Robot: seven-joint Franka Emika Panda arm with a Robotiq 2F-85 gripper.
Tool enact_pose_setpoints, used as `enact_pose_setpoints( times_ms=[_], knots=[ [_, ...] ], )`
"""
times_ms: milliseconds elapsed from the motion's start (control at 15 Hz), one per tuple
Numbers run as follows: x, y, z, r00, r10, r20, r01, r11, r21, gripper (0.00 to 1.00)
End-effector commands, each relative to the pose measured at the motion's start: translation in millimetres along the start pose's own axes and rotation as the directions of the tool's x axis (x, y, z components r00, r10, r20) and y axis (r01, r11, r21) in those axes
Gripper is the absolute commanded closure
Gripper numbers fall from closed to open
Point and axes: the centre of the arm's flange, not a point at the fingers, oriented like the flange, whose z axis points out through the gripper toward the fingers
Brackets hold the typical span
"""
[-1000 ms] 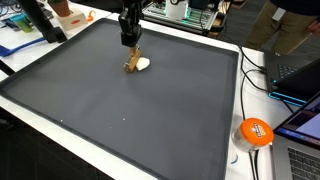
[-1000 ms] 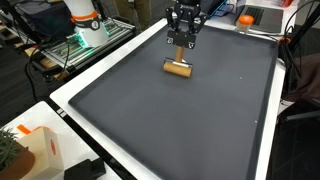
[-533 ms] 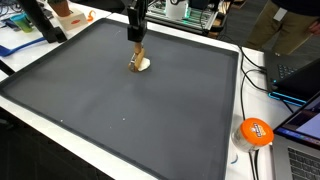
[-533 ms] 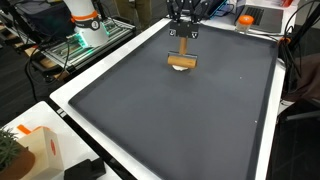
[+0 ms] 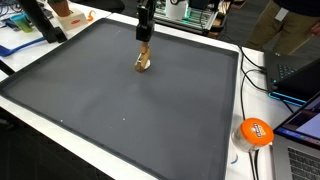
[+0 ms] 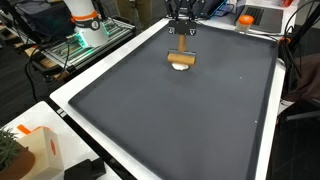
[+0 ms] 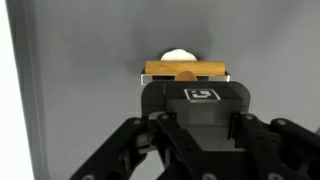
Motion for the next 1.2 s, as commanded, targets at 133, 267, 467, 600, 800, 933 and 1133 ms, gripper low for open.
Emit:
enact_pose_setpoints(
  times_ms=[133,267,467,600,800,933,1133],
  knots=[
    [-3.5,0.5,17.3,0.998,-0.014,0.057,0.016,0.999,-0.032,0.78],
    [-8.2,0.2,19.7,0.989,-0.051,0.139,0.058,0.997,-0.045,0.78],
    [-14.2,-0.8,32.5,0.971,-0.078,0.227,0.094,0.994,-0.060,0.78],
    [-16.7,-2.8,39.8,0.963,-0.085,0.254,0.104,0.993,-0.063,0.78],
    [-10.7,7.7,4.1,0.960,-0.110,0.255,0.115,0.993,-0.002,0.78],
    [-8.8,16.8,-23.0,0.965,-0.151,0.216,0.144,0.988,0.047,0.78],
    [-3.8,15.1,-43.5,0.981,-0.175,0.083,0.169,0.983,0.074,0.78]
  ],
)
